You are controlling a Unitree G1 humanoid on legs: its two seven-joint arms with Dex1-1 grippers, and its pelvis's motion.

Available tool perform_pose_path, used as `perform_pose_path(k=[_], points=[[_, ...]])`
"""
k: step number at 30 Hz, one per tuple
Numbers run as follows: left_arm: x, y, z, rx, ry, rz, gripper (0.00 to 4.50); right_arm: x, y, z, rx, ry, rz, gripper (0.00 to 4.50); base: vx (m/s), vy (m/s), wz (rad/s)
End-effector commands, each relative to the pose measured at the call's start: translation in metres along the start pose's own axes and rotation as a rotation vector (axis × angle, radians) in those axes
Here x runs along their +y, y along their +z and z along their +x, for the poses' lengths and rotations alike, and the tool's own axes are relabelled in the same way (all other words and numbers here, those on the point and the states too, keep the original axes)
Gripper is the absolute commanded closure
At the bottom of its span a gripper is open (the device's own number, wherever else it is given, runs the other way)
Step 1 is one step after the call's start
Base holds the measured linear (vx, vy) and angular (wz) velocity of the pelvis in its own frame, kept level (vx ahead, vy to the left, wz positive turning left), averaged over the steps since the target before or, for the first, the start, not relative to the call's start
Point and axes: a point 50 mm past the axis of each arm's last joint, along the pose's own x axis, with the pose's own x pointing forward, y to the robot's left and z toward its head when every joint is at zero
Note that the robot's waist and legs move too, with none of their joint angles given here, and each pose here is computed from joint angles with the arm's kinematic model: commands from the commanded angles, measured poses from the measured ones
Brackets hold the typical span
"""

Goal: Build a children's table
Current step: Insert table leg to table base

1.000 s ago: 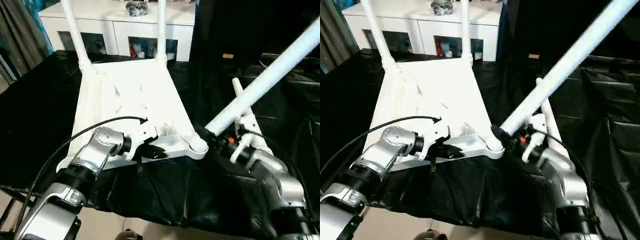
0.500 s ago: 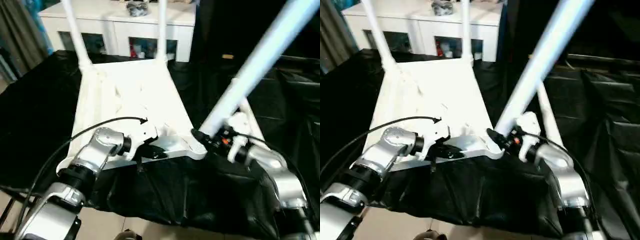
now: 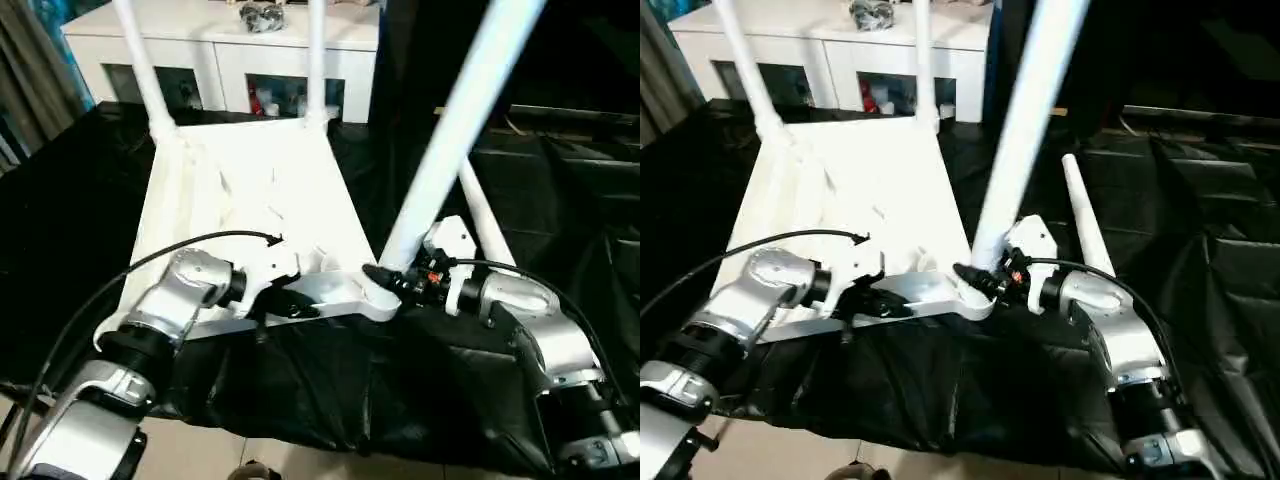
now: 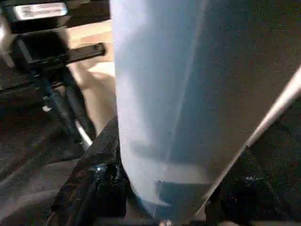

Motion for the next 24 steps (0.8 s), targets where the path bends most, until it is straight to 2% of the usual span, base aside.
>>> perform_pose_path(k=[1, 7, 15, 19, 22, 23, 24], points=[[0.005, 0.031, -0.005, -0.047, -0.043, 0.133, 4.5, 0.019, -0.044, 0.003, 0.196, 0.111, 0.105, 2.61, 0.0, 0.0, 0.0], [0.005, 0.029, -0.01, -0.021, -0.083, 0.152, 4.5, 0.027, -0.043, 0.004, 0.206, 0.228, 0.09, 2.61, 0.0, 0.0, 0.0], [0.003, 0.026, -0.011, -0.01, -0.111, 0.149, 4.5, 0.035, -0.045, 0.006, 0.201, 0.296, 0.099, 2.61, 0.0, 0.0, 0.0], [0.004, 0.026, -0.01, -0.014, -0.087, 0.136, 4.5, 0.031, -0.043, 0.011, 0.174, 0.22, 0.096, 2.61, 0.0, 0.0, 0.0], [0.008, 0.031, -0.006, -0.042, -0.009, 0.103, 4.5, 0.017, -0.041, 0.018, 0.146, 0.027, 0.102, 2.61, 0.0, 0.0, 0.0], [0.01, 0.036, -0.003, -0.073, 0.042, 0.071, 4.5, 0.008, -0.041, 0.022, 0.133, -0.098, 0.123, 2.61, 0.0, 0.0, 0.0], [0.01, 0.036, -0.002, -0.074, 0.044, 0.07, 4.5, 0.008, -0.041, 0.022, 0.132, -0.102, 0.125, 2.61, -0.051, -0.006, -0.06]])
